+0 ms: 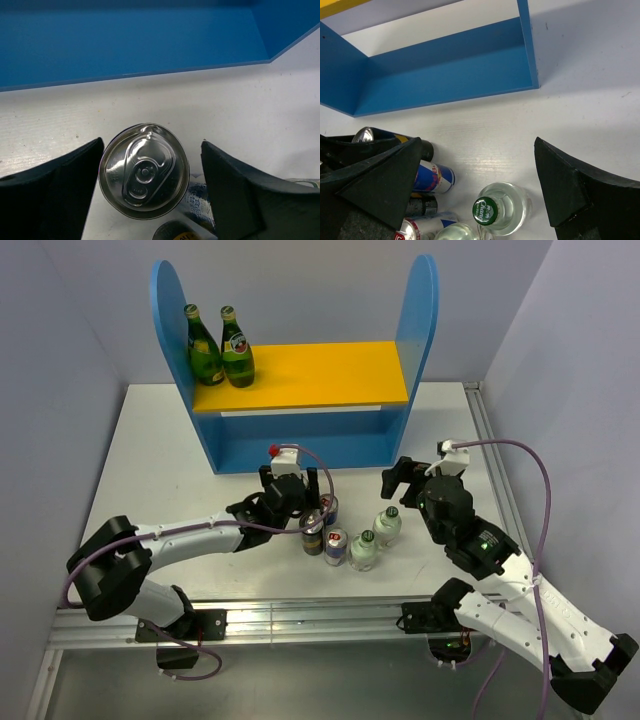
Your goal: Place and organize the beverage onto the shelf
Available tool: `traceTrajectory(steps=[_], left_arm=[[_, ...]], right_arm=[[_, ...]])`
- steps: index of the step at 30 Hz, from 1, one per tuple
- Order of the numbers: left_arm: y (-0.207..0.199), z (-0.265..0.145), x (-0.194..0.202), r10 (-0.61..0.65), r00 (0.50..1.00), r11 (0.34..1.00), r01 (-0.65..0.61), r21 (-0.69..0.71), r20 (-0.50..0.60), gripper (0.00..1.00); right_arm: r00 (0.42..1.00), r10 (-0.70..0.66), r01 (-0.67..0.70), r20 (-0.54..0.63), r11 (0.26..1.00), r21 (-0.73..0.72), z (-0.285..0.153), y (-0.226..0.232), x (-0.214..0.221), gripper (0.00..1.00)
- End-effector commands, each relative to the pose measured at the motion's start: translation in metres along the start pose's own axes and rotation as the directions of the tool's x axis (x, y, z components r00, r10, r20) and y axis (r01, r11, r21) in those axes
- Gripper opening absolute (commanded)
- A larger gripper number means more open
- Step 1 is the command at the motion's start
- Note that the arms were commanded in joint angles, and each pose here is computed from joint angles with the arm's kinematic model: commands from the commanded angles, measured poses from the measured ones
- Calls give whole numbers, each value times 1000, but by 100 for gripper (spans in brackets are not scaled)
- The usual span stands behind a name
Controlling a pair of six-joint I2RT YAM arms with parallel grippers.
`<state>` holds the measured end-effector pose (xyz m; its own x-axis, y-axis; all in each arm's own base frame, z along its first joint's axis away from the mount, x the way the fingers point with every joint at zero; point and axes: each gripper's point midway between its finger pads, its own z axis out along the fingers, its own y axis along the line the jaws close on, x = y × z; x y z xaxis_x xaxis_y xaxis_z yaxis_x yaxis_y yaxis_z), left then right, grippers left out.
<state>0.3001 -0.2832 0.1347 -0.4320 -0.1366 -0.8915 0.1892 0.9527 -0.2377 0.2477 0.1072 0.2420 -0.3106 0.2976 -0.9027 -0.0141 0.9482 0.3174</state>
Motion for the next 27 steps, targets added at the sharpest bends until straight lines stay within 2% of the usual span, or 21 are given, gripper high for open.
traceTrajectory(steps=[1, 3, 4, 5, 8, 16, 27], left_arm=[[-6, 4, -22, -47, 997, 999, 48, -12, 64, 81], [-3, 4, -23, -44, 997, 999, 45, -26, 66, 64], [-3, 4, -25, -43, 997, 998, 46, -30, 69, 52], [-2, 4, -27, -45, 996, 998, 48, -41, 75, 31], [5, 1, -35, -37, 995, 996, 44, -77, 89, 0], [33, -9, -83, -41, 984, 989, 65, -136, 172, 0], [117, 17, -143, -76, 948, 953, 160, -259, 308, 0]], right_arm=[[1000, 20, -19, 19, 1000, -10, 2, 4, -2, 100], [1000, 18, -18, 18, 1000, -8, 3, 3, -1, 100], [1000, 18, -18, 18, 1000, -6, 3, 3, -2, 100], [1000, 18, -18, 16, 1000, -5, 3, 3, 0, 100], [1000, 18, -18, 15, 1000, -2, 4, 2, 0, 100], [1000, 15, -15, 6, 1000, -1, 6, 3, 3, 100], [1000, 17, -17, 5, 1000, -14, 5, 5, 4, 100]])
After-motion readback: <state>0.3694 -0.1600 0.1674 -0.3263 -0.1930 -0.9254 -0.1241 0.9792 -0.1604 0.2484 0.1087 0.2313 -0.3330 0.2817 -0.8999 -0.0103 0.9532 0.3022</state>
